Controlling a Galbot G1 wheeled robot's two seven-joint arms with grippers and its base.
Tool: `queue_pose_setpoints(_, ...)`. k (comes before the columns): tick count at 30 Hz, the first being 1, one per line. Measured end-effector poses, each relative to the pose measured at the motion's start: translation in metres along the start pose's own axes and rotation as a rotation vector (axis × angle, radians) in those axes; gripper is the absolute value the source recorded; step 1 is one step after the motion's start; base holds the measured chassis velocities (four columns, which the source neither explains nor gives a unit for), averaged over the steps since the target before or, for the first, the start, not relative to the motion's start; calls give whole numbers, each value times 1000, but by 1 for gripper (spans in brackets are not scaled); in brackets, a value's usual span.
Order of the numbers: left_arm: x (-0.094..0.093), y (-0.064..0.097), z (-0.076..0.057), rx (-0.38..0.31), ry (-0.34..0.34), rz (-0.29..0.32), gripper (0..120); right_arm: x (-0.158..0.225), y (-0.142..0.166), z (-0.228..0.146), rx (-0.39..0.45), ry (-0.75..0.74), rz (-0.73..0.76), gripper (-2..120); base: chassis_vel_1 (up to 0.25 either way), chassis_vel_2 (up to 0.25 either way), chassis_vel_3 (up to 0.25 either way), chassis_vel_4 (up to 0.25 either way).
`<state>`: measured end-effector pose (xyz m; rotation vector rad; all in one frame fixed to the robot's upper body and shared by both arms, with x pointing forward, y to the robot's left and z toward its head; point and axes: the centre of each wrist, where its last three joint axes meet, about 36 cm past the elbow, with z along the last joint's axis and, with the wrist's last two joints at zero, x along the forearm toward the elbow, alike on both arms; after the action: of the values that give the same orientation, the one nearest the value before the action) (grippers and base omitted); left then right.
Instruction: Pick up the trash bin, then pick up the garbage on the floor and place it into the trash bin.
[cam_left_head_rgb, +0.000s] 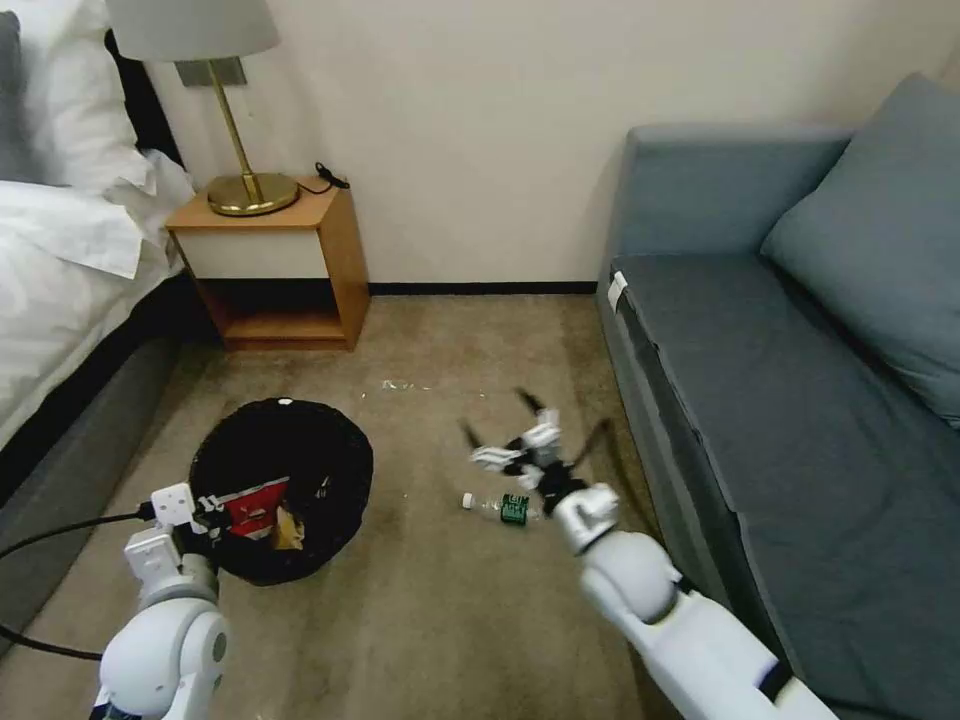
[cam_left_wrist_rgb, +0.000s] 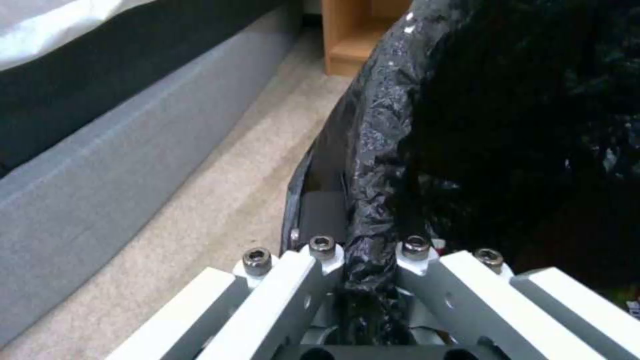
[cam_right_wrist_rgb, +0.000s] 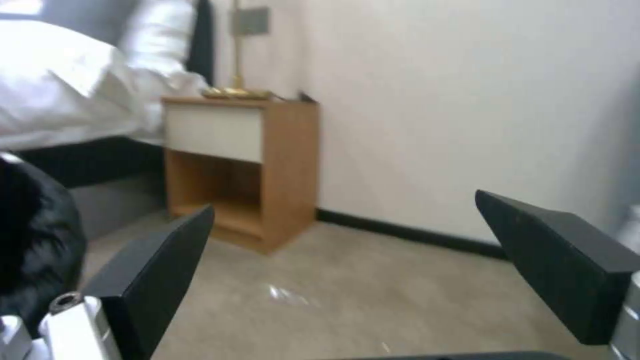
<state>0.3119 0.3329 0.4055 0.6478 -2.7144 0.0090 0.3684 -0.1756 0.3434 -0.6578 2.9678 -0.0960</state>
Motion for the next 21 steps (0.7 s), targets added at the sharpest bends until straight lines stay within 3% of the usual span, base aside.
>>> queue_pose_setpoints(10, 1, 1, 1, -4, -1, 0, 3, 51, 18, 22, -14, 63, 77, 100, 0, 0, 0, 0)
queue_pose_setpoints(21, 2, 4, 2, -9, 0, 1, 3, 48, 23, 31, -22, 42, 39, 100, -15, 7, 12, -11)
